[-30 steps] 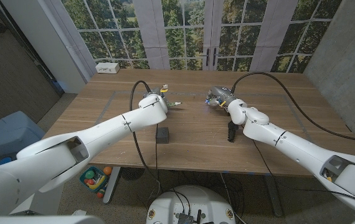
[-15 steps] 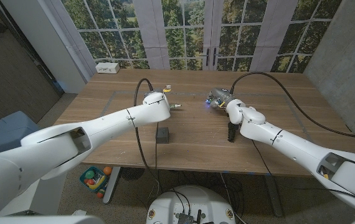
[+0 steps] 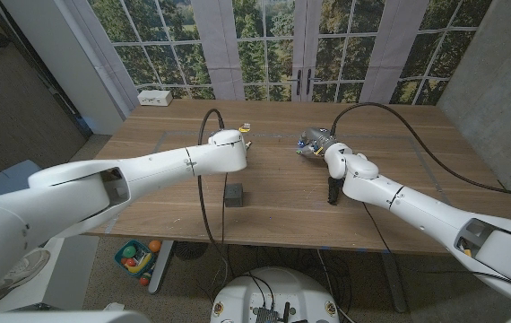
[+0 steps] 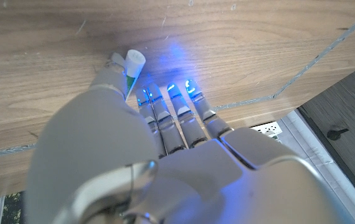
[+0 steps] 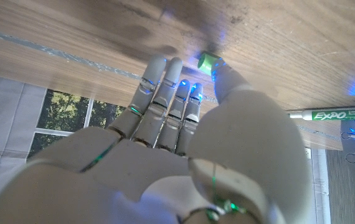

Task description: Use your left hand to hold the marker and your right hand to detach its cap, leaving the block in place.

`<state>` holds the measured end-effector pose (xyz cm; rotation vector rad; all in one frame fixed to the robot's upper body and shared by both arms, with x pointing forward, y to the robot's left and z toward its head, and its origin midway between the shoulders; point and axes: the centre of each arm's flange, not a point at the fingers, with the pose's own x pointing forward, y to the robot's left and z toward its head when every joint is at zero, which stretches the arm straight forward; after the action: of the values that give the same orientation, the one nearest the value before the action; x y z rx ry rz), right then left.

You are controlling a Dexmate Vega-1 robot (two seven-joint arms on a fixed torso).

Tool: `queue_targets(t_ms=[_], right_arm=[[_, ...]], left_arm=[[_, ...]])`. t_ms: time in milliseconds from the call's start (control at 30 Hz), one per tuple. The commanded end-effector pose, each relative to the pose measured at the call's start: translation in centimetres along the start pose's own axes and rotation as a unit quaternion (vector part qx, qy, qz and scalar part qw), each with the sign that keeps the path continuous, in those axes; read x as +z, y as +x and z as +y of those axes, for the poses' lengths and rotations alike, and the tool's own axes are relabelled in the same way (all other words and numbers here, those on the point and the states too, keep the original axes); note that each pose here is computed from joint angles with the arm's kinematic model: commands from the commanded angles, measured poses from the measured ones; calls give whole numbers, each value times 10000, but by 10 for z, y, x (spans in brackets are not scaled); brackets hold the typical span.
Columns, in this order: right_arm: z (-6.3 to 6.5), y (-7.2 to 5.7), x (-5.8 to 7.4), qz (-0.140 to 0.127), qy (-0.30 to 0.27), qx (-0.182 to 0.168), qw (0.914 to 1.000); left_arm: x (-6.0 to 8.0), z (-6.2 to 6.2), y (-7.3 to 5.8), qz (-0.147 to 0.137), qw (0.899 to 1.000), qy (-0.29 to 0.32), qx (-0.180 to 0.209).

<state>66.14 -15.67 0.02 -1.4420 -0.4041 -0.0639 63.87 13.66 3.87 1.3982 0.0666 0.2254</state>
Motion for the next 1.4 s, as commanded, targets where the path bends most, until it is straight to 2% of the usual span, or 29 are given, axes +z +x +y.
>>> queue_targets(t_ms=[33,267,400,633,667,800,1067,1267,1400], right_arm=[[-1,-7,-3,-71,33,-268,9996],[-3,-11,-6,-190,189,-398,9988],[-4,-13,-8,-263,321,-485,9980],[-8,-18,-15,-458,642,-755,9940],[-8,-20,-16,-458,675,-837,9931],[-8,-23,-20,-539,813,-1005,9901],[-8,-26,-27,-654,1174,-1122,9846],[-7,-31,-35,-895,1695,-1326,9725],[-7,-33,-43,-1116,2159,-1415,9596]], left_arm=[[1,4,-5,-68,9999,132,-49],[-1,6,-12,-220,9996,-131,150],[-3,7,-16,-191,9988,-333,311],[-7,6,-21,-461,9953,-680,521],[-11,5,-23,-554,9911,-1030,634],[-15,4,-27,-718,9836,-1426,839],[-28,-1,-26,-1369,9584,-2407,689],[-35,-4,-26,-1855,9380,-2844,702],[-39,-6,-25,-2219,9215,-3093,766]])
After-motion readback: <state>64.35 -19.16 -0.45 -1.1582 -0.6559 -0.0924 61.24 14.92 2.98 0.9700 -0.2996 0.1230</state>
